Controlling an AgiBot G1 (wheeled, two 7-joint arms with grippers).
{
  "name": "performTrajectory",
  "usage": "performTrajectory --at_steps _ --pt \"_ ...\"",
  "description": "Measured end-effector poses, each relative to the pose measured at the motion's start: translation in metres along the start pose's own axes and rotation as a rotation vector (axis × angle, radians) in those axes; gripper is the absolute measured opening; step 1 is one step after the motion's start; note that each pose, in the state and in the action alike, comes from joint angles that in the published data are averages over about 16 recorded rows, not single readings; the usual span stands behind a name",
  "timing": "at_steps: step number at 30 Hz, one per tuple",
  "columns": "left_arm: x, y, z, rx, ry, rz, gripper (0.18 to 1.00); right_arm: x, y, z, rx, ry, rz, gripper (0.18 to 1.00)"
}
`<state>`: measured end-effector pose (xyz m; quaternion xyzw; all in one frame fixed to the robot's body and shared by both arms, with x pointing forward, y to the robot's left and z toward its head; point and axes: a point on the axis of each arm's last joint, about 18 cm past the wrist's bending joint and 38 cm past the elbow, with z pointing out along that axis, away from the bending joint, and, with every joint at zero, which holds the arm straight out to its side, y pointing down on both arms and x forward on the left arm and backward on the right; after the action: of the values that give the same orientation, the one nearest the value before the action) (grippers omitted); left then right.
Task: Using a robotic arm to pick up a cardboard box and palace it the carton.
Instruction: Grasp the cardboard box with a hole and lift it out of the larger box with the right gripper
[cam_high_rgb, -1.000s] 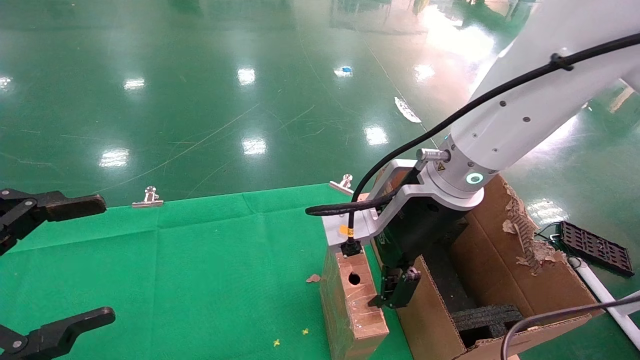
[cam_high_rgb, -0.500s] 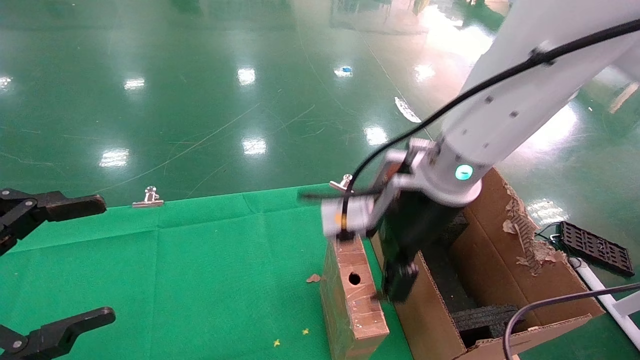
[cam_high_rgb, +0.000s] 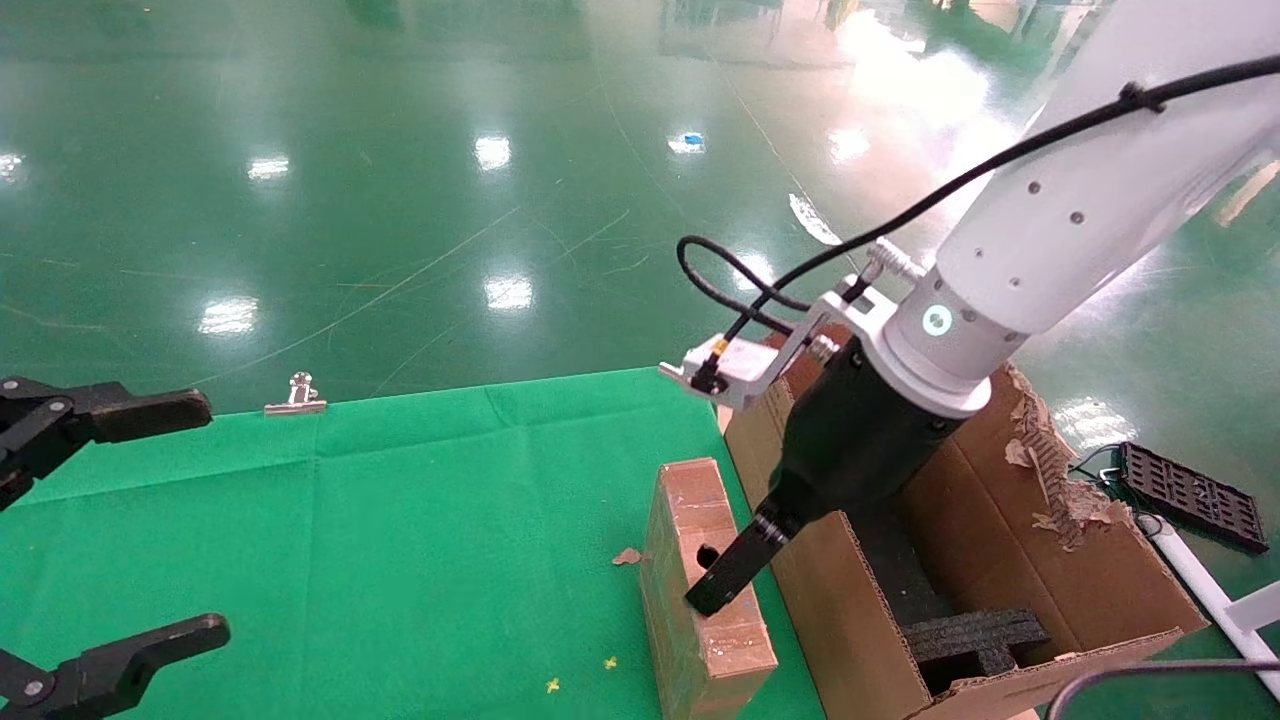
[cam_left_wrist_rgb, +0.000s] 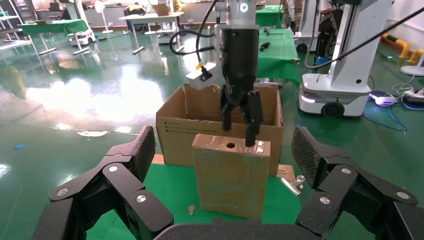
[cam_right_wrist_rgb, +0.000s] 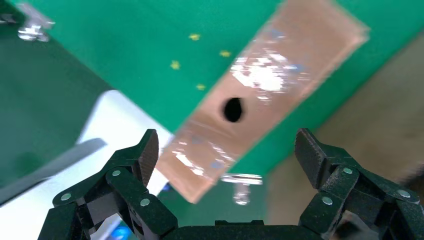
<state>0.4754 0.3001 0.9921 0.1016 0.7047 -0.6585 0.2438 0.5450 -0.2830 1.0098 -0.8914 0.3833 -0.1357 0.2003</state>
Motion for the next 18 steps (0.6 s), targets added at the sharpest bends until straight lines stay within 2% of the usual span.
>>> performTrajectory --at_steps 6,18 --pt "0.0 0.0 0.0 0.0 0.0 0.0 1.001 0.006 0.0 0.016 -0.011 -0.024 0.062 1.0" --pt "0.0 0.0 0.0 0.0 0.0 0.0 1.001 0.012 -0.001 0.04 -0.051 0.026 0.053 0.996"
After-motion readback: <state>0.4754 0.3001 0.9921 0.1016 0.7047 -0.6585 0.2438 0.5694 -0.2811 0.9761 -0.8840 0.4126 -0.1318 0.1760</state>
